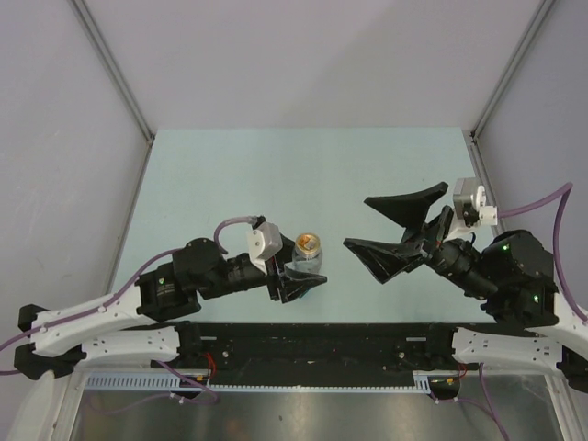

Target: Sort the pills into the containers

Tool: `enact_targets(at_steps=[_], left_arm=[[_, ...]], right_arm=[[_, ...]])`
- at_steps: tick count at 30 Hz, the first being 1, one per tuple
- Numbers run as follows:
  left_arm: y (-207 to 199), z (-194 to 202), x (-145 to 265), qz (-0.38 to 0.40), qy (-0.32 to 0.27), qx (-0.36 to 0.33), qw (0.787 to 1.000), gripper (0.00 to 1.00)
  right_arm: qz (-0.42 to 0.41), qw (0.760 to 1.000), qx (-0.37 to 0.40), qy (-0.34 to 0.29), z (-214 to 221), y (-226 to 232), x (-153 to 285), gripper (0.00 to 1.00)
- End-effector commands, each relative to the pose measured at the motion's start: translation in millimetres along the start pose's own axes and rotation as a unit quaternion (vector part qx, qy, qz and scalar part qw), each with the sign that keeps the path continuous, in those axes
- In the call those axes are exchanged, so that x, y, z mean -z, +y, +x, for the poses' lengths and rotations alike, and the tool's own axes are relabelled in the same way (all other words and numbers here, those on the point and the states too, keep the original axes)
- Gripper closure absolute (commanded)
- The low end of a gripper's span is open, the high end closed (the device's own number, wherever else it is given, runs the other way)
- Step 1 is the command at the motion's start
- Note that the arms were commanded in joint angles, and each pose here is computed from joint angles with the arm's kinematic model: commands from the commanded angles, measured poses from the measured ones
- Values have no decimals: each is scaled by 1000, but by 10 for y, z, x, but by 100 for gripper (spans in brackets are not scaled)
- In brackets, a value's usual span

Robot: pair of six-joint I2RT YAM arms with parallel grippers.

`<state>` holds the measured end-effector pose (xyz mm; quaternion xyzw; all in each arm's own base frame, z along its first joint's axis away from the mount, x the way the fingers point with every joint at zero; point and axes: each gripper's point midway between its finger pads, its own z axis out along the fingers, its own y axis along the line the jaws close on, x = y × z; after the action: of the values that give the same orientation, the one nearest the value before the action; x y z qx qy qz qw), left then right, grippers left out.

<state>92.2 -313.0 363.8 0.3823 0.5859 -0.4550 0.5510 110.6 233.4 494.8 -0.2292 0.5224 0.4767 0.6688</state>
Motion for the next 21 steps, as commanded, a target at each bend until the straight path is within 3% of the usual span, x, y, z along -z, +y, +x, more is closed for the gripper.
enact_targets(at_steps=[1,9,12,16,21], left_arm=[[-415,-88,57,115,-10,3,993,100],[-607,-66,22,172,3,-3,985,100],[-634,-69,9,181,5,-5,984,100],[-645,-69,-4,184,6,-7,983,100],[-649,-71,-16,186,6,-11,982,100]], right_arm=[[-71,997,4,38,144,249,33,0],[-189,979,24,67,315,636,94,3],[-201,976,28,75,362,668,107,10],[-218,972,25,90,439,723,121,26],[-222,969,23,105,519,734,125,34]])
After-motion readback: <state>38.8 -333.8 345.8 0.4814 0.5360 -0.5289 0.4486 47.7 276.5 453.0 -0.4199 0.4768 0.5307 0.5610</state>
